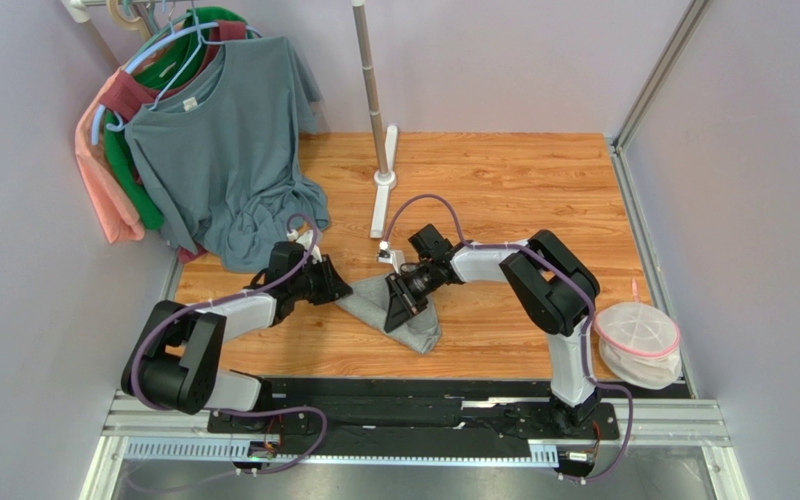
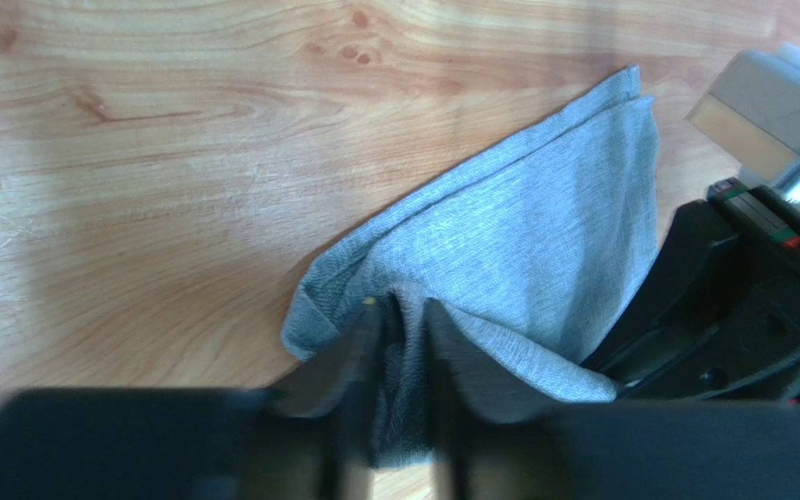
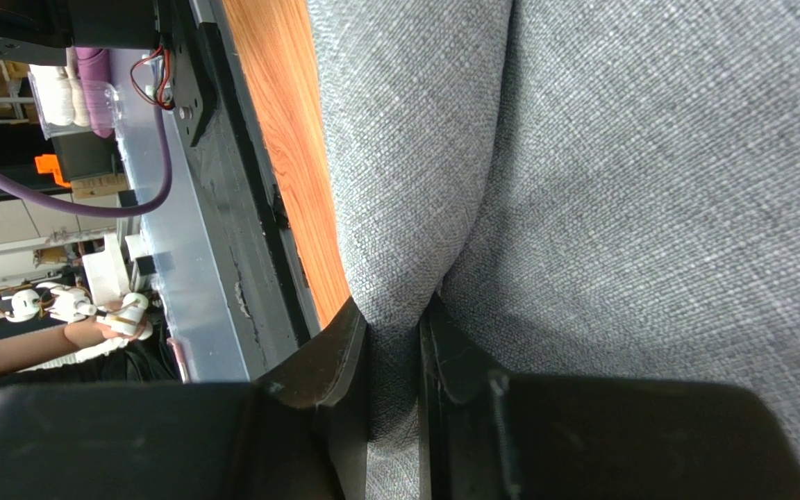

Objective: Fold the napkin, place the utensils inside, and roll it up
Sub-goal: Roll the napkin with the utensil

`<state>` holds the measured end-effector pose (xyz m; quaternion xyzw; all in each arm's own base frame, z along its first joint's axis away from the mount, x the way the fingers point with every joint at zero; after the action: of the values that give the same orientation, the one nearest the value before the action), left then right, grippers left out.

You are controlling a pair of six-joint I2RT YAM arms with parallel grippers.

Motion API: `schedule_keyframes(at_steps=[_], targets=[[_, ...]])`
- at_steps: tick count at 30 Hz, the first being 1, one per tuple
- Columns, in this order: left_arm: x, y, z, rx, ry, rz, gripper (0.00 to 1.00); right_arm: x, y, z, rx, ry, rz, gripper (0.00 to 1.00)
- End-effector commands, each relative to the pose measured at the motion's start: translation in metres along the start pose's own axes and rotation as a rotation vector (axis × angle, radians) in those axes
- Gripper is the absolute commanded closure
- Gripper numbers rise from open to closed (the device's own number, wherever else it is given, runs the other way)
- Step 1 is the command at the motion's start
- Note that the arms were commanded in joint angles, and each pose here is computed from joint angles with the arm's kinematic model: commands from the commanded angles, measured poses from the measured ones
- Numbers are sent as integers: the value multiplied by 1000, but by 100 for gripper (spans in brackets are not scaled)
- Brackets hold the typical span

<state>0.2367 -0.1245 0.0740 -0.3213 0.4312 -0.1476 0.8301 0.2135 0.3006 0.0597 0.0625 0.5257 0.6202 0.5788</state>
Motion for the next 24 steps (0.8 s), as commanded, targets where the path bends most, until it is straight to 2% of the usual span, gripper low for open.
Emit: schedule_keyframes(at_steps=[1,2,3,5,10,11,17,20,24], targets=[[4,-7,12,56,7,-25,85,-1,-29,-44,118,146,-184,79],[6,-6,11,58,21,-14,95,-6,-22,-35,98,122,-194,67],[5,-4,10,61,42,5,100,-10,-19,-31,94,112,-200,62],[7,-5,15,67,50,22,100,-19,-10,-19,86,91,-237,50],[9,-7,21,57,91,69,100,-55,24,11,2,-19,-360,46],[10,-4,18,44,119,88,100,-62,28,15,-13,-44,-385,31],[13,-5,19,31,164,106,100,-89,50,-5,-135,-116,-630,28],[14,-4,18,28,174,110,100,-89,63,-15,-206,-157,-701,28],[15,-5,19,23,181,113,100,-74,80,-23,-324,-144,-774,28]])
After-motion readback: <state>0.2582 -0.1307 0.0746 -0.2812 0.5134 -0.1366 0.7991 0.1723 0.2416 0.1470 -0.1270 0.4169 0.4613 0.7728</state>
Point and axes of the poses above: each gripper's point midway between its finger pads, its own x axis out along the fingers, its own y axis along the line the jaws close on, z = x × y, the point moved 7 cm from there along -x, back along the fingers, and after that the axes turned 9 degrees about -x, right-handed, at the moved point
